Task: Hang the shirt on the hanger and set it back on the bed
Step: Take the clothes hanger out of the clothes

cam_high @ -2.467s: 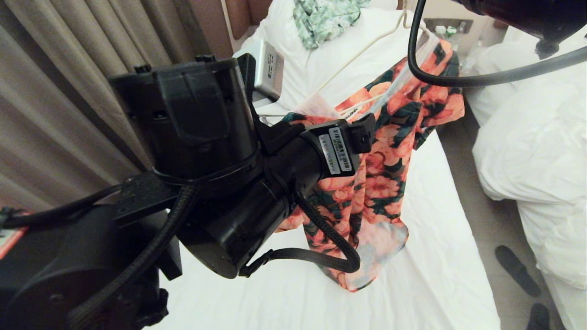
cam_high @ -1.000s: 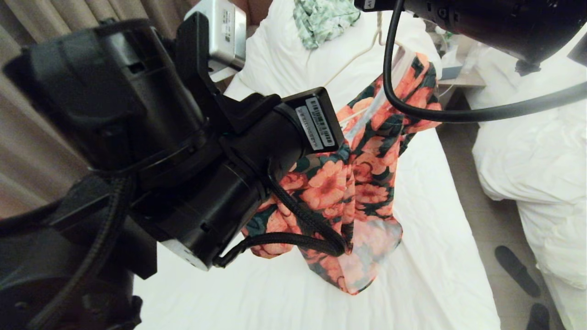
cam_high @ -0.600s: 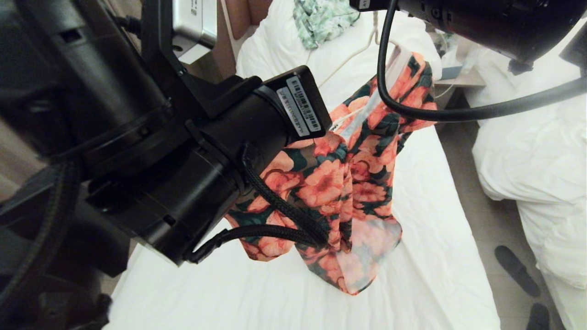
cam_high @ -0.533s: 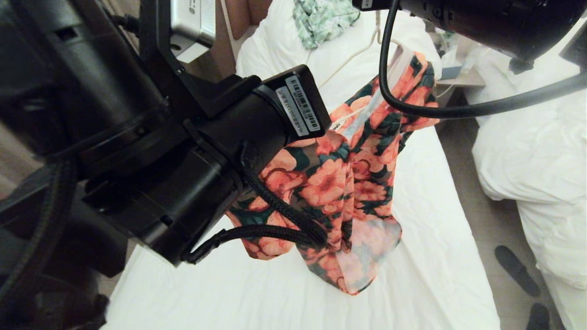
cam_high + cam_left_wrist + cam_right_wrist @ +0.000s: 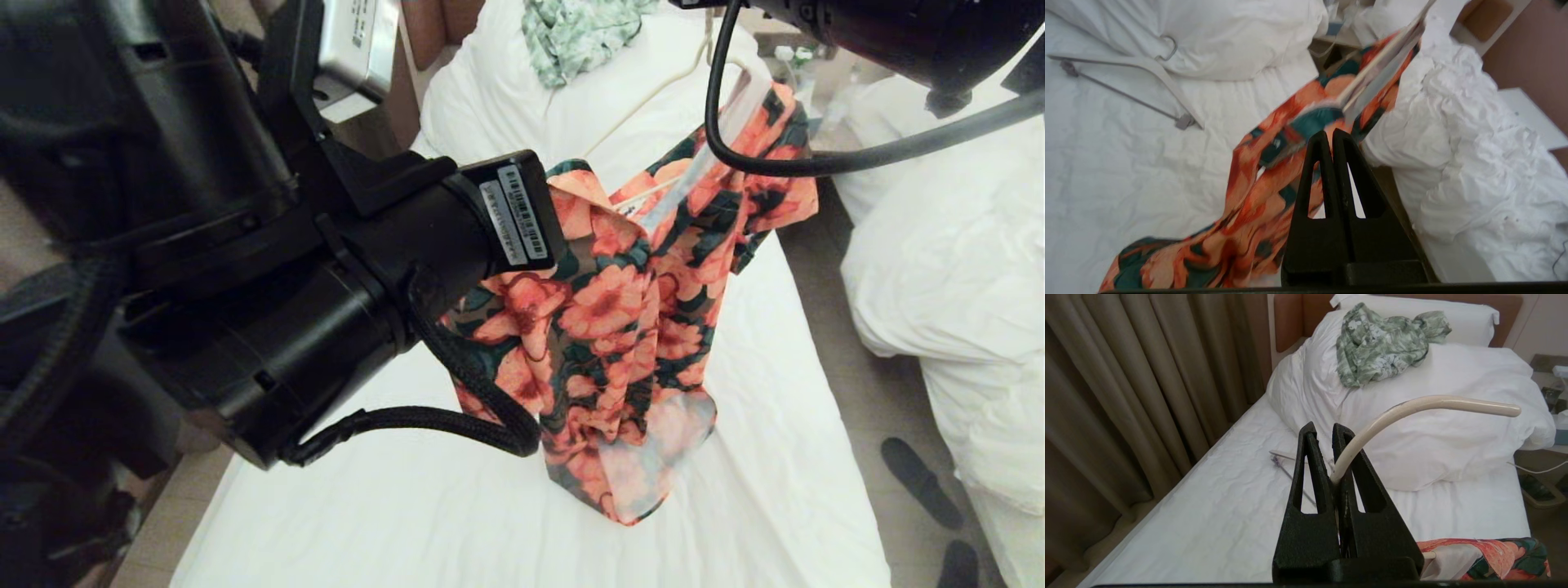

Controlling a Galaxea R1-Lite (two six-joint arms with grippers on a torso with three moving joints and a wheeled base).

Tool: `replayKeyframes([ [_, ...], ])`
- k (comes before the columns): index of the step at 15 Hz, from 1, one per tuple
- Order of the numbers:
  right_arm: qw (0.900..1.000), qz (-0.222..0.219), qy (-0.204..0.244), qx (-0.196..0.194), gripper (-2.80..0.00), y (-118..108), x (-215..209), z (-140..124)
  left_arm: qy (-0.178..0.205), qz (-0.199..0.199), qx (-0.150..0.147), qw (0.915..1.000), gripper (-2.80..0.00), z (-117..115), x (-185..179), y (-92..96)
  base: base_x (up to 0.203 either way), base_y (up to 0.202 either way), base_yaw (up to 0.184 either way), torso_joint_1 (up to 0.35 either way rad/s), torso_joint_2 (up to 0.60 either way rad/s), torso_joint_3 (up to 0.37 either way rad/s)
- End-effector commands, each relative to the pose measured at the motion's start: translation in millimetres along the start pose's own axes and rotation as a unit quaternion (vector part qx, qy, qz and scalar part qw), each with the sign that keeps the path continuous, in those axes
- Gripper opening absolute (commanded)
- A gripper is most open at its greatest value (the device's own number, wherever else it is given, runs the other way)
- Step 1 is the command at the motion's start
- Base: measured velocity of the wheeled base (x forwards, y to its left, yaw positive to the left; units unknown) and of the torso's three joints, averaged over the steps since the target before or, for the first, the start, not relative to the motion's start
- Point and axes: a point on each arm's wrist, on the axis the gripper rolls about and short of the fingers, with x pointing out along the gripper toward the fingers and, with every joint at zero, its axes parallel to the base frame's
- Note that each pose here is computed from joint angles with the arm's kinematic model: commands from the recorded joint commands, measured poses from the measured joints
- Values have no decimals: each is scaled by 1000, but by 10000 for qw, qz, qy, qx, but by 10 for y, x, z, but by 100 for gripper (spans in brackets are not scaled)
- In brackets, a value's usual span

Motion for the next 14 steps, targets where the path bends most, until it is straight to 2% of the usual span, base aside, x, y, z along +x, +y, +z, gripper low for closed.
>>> replayKeyframes([
  [1, 10000, -26, -22, 1, -280, -11, 0, 14, 12, 30, 2, 10000, -280, -18, 15, -3, 0, 0, 0, 0, 0, 0],
  [9, 10000, -20, -56, 20, -280, -13, -17, 40, 280, 145, 162, 9994, -280, -236, 162, 3, 0, 0, 0, 0, 0, 0],
  [11, 10000, 16, -47, 37, -280, 11, -25, 35, 243, 288, 178, 9991, -280, -229, 223, 75, 0, 0, 0, 0, 0, 0],
  [14, 10000, 47, -19, 47, -280, 35, -32, 22, 39, 413, 115, 9991, -280, -90, 223, 160, 0, 0, 0, 0, 0, 0],
])
